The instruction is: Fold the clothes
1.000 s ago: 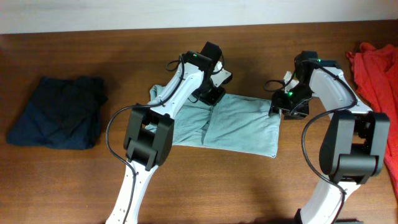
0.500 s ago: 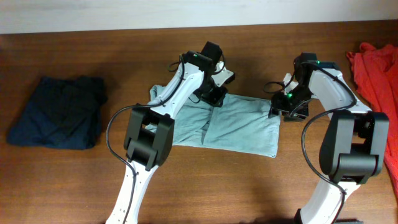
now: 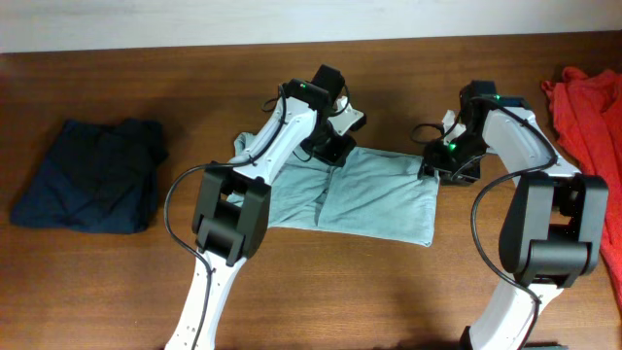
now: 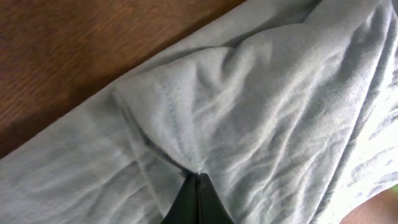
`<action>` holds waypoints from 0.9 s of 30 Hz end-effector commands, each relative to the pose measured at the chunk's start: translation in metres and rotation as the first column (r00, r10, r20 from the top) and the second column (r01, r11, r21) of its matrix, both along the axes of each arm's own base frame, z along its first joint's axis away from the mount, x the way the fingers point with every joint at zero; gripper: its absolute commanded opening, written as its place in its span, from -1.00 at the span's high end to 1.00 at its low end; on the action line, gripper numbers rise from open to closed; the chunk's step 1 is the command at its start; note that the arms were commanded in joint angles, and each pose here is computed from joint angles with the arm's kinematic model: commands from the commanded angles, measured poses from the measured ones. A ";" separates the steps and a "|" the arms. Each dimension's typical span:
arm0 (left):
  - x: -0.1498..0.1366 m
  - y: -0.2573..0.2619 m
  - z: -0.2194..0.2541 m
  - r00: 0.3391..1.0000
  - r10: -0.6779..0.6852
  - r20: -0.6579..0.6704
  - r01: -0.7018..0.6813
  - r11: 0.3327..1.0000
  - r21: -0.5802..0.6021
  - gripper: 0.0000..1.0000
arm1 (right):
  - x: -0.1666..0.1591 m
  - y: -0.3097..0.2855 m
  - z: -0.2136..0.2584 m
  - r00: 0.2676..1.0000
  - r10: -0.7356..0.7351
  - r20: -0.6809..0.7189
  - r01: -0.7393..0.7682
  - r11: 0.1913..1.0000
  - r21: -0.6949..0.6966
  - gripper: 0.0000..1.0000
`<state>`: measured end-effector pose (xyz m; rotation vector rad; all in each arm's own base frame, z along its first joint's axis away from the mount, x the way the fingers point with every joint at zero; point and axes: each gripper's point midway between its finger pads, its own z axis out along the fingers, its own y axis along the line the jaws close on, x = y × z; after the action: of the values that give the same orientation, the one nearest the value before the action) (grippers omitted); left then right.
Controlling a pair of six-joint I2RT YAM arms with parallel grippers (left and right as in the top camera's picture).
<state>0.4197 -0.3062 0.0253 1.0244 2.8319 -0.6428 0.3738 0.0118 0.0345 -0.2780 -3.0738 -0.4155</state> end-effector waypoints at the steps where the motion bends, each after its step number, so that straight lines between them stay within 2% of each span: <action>1: 0.005 0.004 0.000 1.000 0.009 -0.005 -0.009 1.000 -0.016 0.99 | 0.006 0.009 0.010 0.999 -0.006 0.045 0.004 0.999 0.048 -0.14; 2: 0.006 0.004 0.000 1.000 0.010 -0.004 -0.010 1.000 -0.017 0.94 | 0.008 0.011 0.012 0.999 -0.006 0.052 0.003 0.998 0.059 -0.15; 3: 0.006 0.004 0.000 1.000 0.010 -0.003 -0.010 1.000 -0.017 0.60 | 0.009 0.012 0.012 0.998 -0.006 0.055 0.003 0.998 0.069 -0.18; 4: 0.007 0.004 0.000 1.000 0.010 -0.001 -0.010 1.000 -0.018 0.41 | 0.007 0.013 0.012 0.999 -0.006 0.048 0.003 0.998 0.069 -0.21; 5: 0.007 0.003 0.000 1.000 0.008 0.002 -0.008 1.000 -0.020 0.33 | 0.003 0.013 0.012 1.000 -0.006 0.029 0.004 0.998 0.070 -0.26; 8: 0.007 -0.002 -0.002 1.000 -0.001 0.013 0.001 1.000 -0.023 0.29 | -0.006 0.015 0.008 1.000 -0.003 -0.002 0.003 0.997 0.073 -0.28; 13: 0.004 -0.011 -0.017 0.999 -0.023 0.026 0.023 1.000 0.004 0.35 | -0.014 0.022 -0.012 1.000 -0.015 -0.027 0.017 0.997 0.073 -0.28; 20: -0.006 -0.011 -0.028 0.999 -0.032 -0.012 0.033 0.999 0.026 0.98 | -0.013 0.021 -0.023 0.999 -0.039 -0.019 0.040 0.997 0.068 -0.19; 22: -0.004 -0.008 -0.028 1.000 -0.018 -0.019 0.018 0.999 0.030 0.99 | -0.013 0.021 -0.023 0.999 -0.039 -0.019 0.040 0.997 0.066 -0.17; 24: -0.003 -0.003 -0.027 0.999 0.014 -0.030 -0.013 0.999 0.042 0.99 | -0.014 0.019 -0.024 0.999 -0.039 -0.021 0.040 0.998 0.051 0.01; 26: 0.003 0.005 -0.022 0.999 0.042 -0.029 -0.041 0.998 0.053 0.99 | -0.017 0.011 -0.026 0.998 -0.059 -0.037 0.059 0.998 0.006 0.44; 27: 0.007 0.009 -0.019 0.998 0.053 -0.022 -0.051 0.997 0.057 0.99 | -0.018 0.009 -0.026 0.997 -0.060 -0.043 0.060 0.998 -0.008 0.57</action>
<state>0.4142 -0.3129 0.0075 1.0355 2.8617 -0.6246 0.3615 0.0272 0.0096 -0.3572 -3.0326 -0.4807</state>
